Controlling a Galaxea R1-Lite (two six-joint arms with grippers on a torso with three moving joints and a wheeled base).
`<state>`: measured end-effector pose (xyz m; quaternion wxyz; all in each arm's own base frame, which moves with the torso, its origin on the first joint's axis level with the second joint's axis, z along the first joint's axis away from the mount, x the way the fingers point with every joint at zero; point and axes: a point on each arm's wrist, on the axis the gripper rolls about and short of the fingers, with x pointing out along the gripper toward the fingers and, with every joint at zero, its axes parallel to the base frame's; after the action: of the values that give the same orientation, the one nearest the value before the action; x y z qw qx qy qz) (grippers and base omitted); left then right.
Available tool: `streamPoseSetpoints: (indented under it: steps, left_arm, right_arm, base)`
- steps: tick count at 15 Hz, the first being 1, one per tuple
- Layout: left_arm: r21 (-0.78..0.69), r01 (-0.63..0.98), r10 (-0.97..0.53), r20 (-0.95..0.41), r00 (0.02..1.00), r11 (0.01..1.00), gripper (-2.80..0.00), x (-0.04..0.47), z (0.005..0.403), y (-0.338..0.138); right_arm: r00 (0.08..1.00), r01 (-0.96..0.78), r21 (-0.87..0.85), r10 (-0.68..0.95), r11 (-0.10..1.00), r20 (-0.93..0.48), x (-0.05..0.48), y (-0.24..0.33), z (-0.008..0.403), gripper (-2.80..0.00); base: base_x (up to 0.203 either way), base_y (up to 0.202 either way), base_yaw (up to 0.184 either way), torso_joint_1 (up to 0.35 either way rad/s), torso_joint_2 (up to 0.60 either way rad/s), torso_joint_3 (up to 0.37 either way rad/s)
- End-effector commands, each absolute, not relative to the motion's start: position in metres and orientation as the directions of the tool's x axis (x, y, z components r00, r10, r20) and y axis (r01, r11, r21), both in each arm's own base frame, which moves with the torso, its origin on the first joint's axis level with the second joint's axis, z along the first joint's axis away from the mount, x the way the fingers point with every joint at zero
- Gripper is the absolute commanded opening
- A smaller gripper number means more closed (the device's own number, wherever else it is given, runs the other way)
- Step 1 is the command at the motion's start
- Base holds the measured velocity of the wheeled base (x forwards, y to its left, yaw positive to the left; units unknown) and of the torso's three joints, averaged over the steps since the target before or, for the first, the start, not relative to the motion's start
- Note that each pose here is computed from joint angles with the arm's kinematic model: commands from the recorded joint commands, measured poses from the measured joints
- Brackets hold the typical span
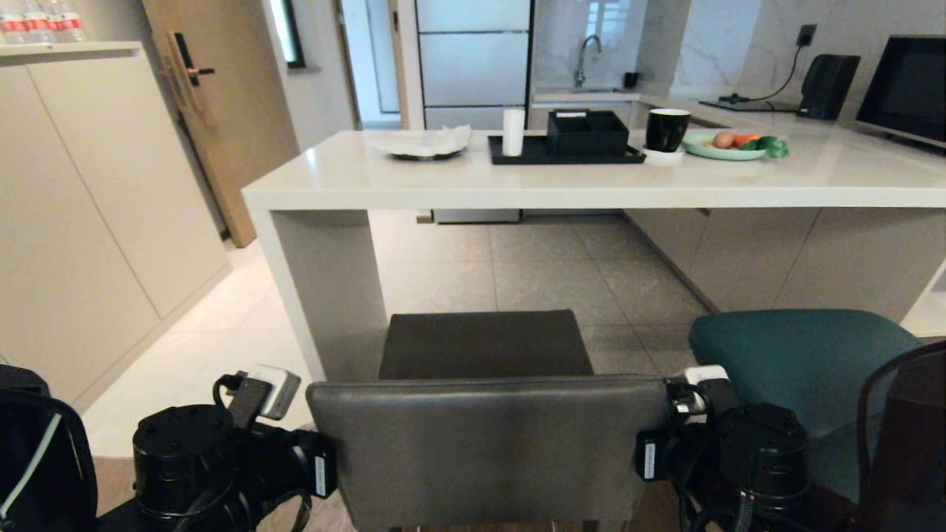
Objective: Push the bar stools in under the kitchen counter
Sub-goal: Push the gray chair back under the dining table
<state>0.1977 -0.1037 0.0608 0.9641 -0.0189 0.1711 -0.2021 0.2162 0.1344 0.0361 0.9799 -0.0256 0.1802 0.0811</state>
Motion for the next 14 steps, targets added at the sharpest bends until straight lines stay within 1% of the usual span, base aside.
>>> streamPoseSetpoints:
  steps: [1,5,9,12,14]
  left_arm:
    - [-0.109,0.389,-0.403,-0.31,0.861,0.915,-2.8,0.199,0.062,-0.106]
    - [-0.113,0.35,-0.368,-0.296,0.881,0.93,-2.8,0.2,0.066,-0.095]
    - [-0.149,0.349,-0.375,-0.211,0.903,0.925,-2.8,0.189,0.087,-0.087]
    - [-0.138,0.246,-0.272,-0.22,0.937,0.959,-2.8,0.189,0.087,-0.06]
    - [-0.14,0.274,-0.299,-0.211,0.931,0.952,-2.8,0.188,0.089,-0.055]
  right_arm:
    - [0.919,-0.165,-0.028,0.143,0.986,-0.368,0.213,0.132,0.033,-2.8]
    - [0.921,-0.162,-0.025,0.142,0.986,-0.362,0.207,0.127,0.038,-2.8]
    - [0.931,-0.143,-0.017,0.128,0.99,-0.342,0.207,0.122,0.045,-2.8]
    - [0.932,-0.146,-0.027,0.128,0.989,-0.339,0.206,0.121,0.046,-2.8]
    - [0.933,-0.147,-0.026,0.129,0.989,-0.335,0.207,0.122,0.047,-2.8]
  base:
    - [0.0,0.0,0.0,0.0,0.0,0.0]
    - [0.0,0.0,0.0,0.0,0.0,0.0]
    - [0.0,0.0,0.0,0.0,0.0,0.0]
    - [0.0,0.0,0.0,0.0,0.0,0.0]
    - [0.0,0.0,0.0,0.0,0.0,0.0]
